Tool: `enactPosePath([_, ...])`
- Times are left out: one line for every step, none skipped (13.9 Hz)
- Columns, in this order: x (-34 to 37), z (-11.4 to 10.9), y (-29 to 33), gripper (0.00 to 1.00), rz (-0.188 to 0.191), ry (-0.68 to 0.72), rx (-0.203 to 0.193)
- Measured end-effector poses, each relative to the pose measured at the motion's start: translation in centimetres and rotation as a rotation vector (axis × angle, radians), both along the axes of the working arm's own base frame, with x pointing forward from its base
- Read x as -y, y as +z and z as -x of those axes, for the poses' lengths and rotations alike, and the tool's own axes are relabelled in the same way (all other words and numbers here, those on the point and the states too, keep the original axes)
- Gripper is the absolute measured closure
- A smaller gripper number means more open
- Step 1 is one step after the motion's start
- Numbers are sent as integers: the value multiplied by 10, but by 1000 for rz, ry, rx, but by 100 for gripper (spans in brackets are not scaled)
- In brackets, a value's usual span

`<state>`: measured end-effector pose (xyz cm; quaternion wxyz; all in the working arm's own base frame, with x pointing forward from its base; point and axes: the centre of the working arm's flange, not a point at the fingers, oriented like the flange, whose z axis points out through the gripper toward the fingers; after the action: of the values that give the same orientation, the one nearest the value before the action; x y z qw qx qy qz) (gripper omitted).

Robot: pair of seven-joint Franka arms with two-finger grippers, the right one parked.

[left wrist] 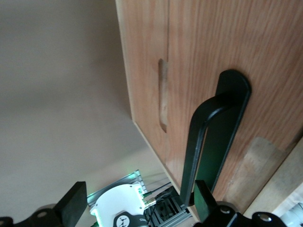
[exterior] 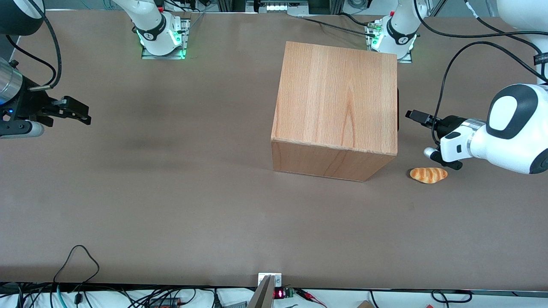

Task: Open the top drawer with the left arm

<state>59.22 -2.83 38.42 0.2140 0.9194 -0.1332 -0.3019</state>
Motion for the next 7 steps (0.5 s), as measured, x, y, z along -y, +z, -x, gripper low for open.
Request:
enactPosePath([1, 1, -3, 0, 5, 1, -7])
enactPosePath([2, 3, -5, 0, 8, 1, -13])
enactPosePath([3, 4, -7, 0, 16, 1, -18])
enactPosePath([5, 4, -8, 0, 25, 1, -21])
enactPosePath([7, 5, -8, 0, 30, 0, -22])
enactPosePath([9, 5, -8, 0, 36, 1, -22])
enactPosePath([11, 5, -8, 0, 42, 2, -23])
